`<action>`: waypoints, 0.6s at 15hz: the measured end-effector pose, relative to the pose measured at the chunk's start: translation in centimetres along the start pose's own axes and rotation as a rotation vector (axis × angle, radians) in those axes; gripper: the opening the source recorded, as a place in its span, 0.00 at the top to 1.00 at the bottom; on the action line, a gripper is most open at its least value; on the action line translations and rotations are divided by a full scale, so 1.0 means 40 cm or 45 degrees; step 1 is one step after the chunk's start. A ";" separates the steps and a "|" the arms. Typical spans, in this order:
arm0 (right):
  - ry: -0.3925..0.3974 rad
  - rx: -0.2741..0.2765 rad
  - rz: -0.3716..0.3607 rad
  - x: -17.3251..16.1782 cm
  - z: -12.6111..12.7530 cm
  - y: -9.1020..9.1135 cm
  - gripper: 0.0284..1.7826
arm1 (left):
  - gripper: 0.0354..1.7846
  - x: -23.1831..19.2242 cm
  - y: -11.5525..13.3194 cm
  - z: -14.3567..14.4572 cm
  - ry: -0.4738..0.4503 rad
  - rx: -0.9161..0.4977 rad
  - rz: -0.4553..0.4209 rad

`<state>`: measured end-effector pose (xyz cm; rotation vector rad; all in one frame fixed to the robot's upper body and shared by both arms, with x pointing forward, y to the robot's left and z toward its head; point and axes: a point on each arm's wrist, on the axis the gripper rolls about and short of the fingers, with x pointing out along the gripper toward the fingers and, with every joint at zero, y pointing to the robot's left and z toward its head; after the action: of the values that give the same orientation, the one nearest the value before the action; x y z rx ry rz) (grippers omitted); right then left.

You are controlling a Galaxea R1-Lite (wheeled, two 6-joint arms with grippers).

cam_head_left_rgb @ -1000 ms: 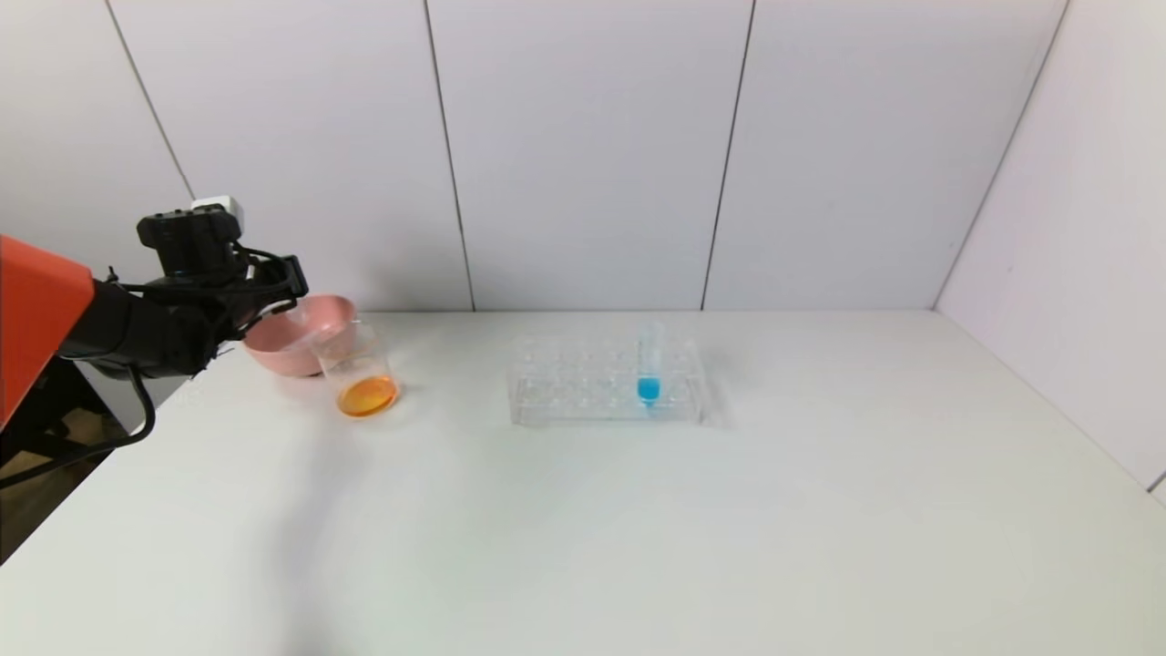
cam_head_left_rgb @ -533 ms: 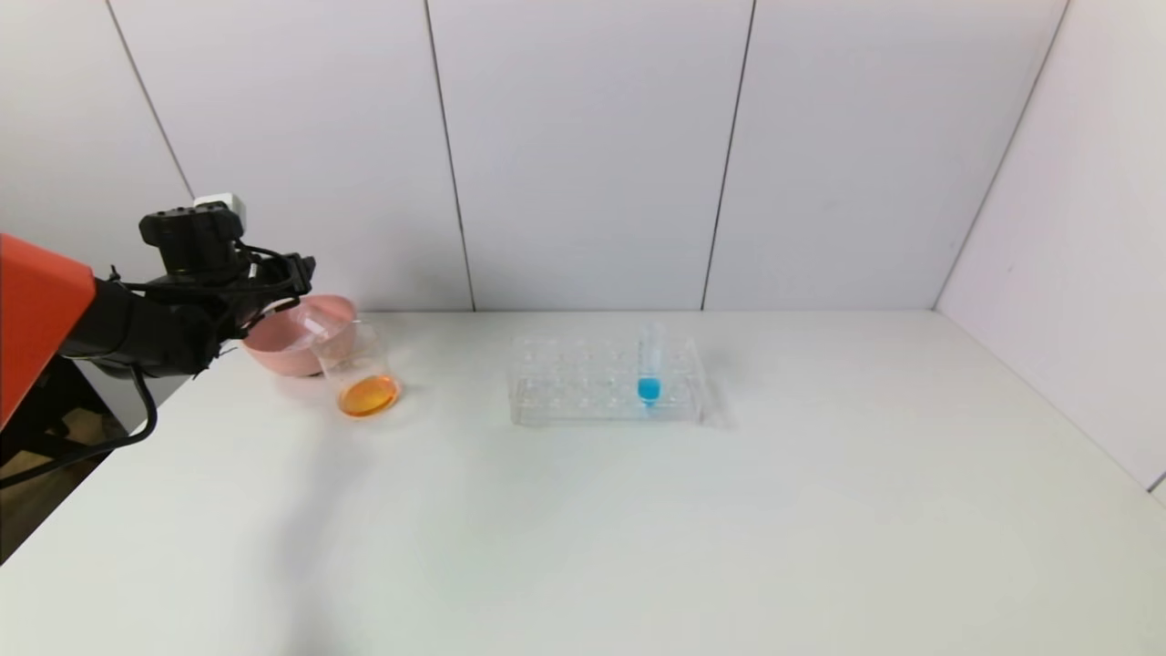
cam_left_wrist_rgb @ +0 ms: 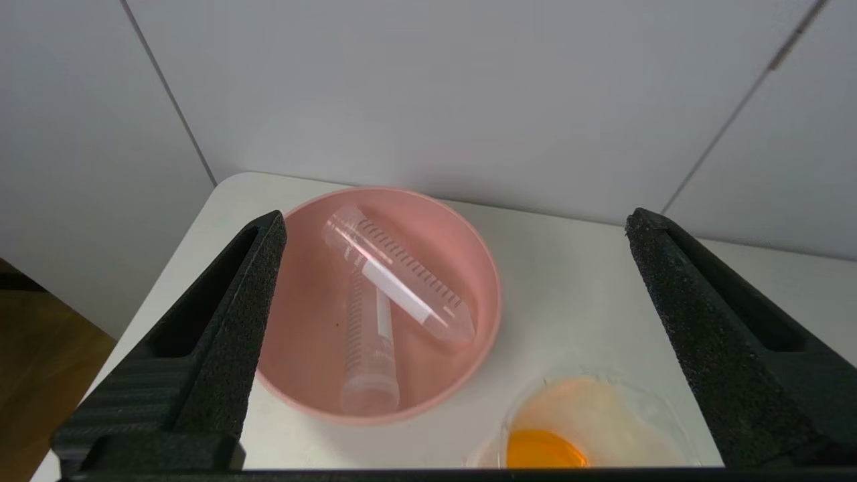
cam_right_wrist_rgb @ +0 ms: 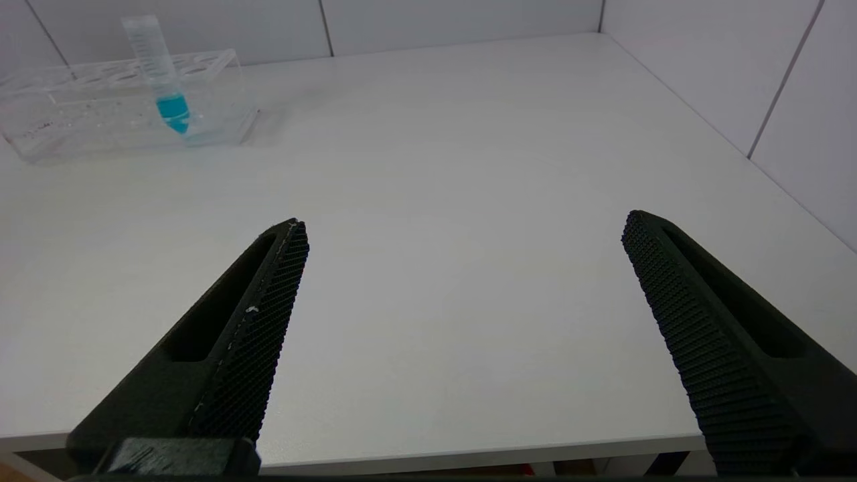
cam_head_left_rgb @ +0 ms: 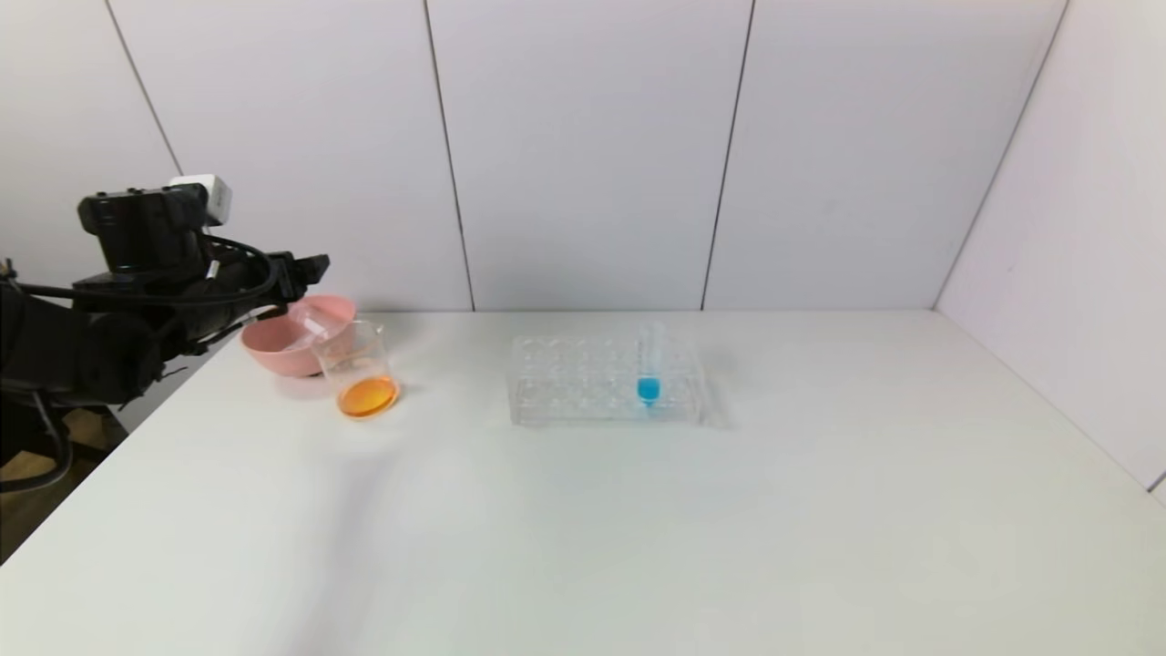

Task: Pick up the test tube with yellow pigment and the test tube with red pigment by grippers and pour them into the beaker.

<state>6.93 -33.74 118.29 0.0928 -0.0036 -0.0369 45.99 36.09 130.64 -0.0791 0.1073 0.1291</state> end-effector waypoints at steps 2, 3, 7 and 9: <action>0.000 0.000 0.000 0.000 0.000 0.000 0.04 | 0.01 -0.098 -0.007 0.036 -0.037 0.042 -0.059; -0.001 0.001 0.000 0.000 0.000 0.000 0.04 | 0.01 -0.150 -0.013 0.058 -0.073 0.057 -0.089; 0.000 0.000 0.001 0.000 0.000 0.000 0.04 | 0.01 -0.380 -0.017 0.141 -0.275 0.161 -0.125; 0.000 0.000 0.001 0.000 0.000 0.000 0.04 | 0.01 -0.499 -0.010 0.172 -0.393 0.209 -0.109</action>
<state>6.93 -33.74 118.29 0.0928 -0.0036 -0.0365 27.06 33.79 139.71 0.1000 -0.1936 0.0453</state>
